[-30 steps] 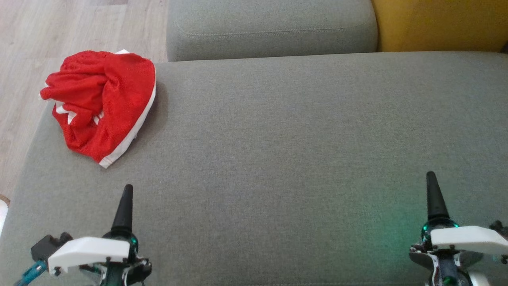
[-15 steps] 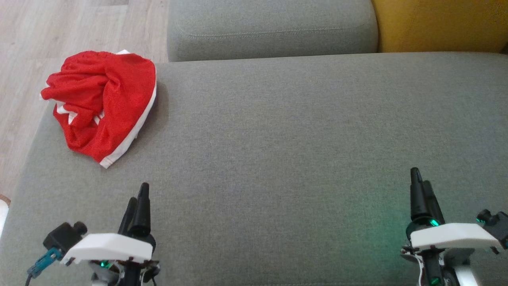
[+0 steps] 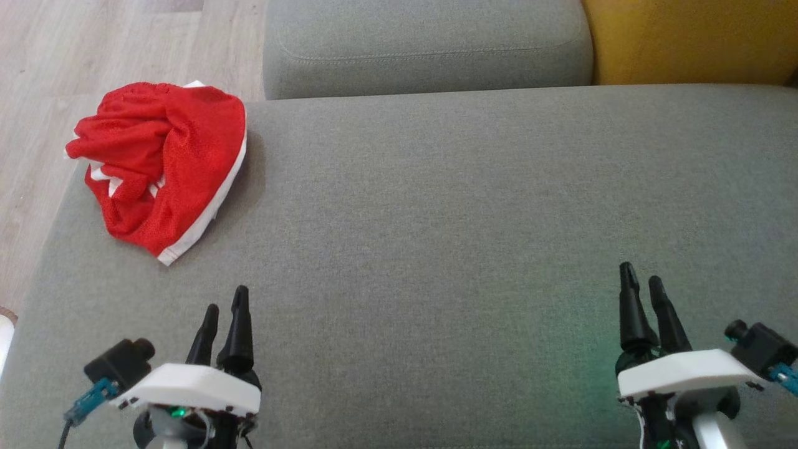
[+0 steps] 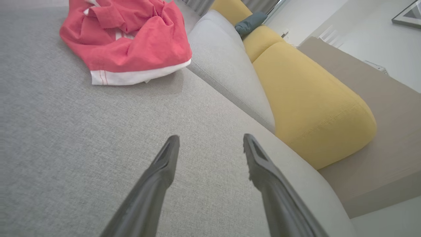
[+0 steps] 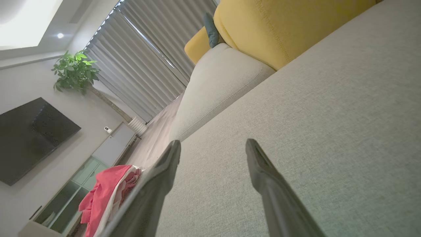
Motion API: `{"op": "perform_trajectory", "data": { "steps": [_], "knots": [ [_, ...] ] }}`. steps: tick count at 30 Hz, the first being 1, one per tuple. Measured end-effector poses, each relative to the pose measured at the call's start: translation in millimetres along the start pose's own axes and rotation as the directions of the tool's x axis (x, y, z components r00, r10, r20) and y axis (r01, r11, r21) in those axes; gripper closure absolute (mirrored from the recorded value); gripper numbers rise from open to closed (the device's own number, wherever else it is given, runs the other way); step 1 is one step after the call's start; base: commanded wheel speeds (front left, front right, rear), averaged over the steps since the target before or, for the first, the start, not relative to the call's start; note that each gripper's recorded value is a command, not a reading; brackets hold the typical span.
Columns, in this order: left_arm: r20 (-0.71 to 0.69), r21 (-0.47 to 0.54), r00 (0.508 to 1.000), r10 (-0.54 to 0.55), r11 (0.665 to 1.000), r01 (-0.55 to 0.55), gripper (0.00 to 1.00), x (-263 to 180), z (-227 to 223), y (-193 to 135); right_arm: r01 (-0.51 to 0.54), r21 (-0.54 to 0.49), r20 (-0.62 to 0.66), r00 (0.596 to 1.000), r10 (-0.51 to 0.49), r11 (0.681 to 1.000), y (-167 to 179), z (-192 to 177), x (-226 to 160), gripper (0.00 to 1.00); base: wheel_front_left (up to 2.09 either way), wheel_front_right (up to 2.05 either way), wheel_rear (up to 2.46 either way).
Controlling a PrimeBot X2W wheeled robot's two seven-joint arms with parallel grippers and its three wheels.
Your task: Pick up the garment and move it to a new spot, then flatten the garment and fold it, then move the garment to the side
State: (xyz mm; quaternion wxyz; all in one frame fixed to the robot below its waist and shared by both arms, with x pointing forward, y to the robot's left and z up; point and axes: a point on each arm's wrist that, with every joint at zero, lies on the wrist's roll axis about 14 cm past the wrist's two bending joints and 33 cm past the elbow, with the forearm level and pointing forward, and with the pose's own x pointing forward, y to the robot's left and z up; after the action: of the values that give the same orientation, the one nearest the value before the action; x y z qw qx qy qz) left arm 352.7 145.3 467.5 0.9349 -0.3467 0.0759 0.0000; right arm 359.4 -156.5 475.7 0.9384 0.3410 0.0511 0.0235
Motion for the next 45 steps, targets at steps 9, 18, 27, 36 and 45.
{"op": "perform_trajectory", "data": {
  "steps": [9, 18, 27, 36, 45],
  "knots": [
    [0.009, 0.118, 1.000, -0.019, 0.993, 0.018, 0.00, -1, -1, -6, -0.032, -0.122, -0.004, 0.999, 0.032, 0.992, 8, -3, 0, 0.00, 0.00, 0.00, 0.00],
    [0.028, 0.232, 0.999, -0.036, 0.972, 0.029, 0.00, -1, 0, -11, -0.064, -0.236, -0.005, 0.998, 0.064, 0.970, 16, -5, -1, 0.00, 0.00, 0.00, 0.00],
    [0.046, 0.333, 0.997, -0.056, 0.942, 0.038, 0.00, -2, 1, -15, -0.077, -0.344, -0.005, 0.997, 0.080, 0.936, 17, -7, -2, 0.00, 0.00, 0.00, 0.00],
    [0.064, 0.423, 0.995, -0.073, 0.905, 0.039, 0.00, -4, 1, -18, -0.098, -0.448, 0.007, 0.994, 0.113, 0.889, 24, -3, 2, 0.00, 0.00, 0.00, 0.00],
    [0.083, 0.506, 0.992, -0.096, 0.861, 0.041, 0.00, -5, 4, -22, -0.112, -0.538, 0.003, 0.991, 0.135, 0.836, 26, -3, 1, 0.00, 0.00, 0.00, 0.00]
  ]
}}
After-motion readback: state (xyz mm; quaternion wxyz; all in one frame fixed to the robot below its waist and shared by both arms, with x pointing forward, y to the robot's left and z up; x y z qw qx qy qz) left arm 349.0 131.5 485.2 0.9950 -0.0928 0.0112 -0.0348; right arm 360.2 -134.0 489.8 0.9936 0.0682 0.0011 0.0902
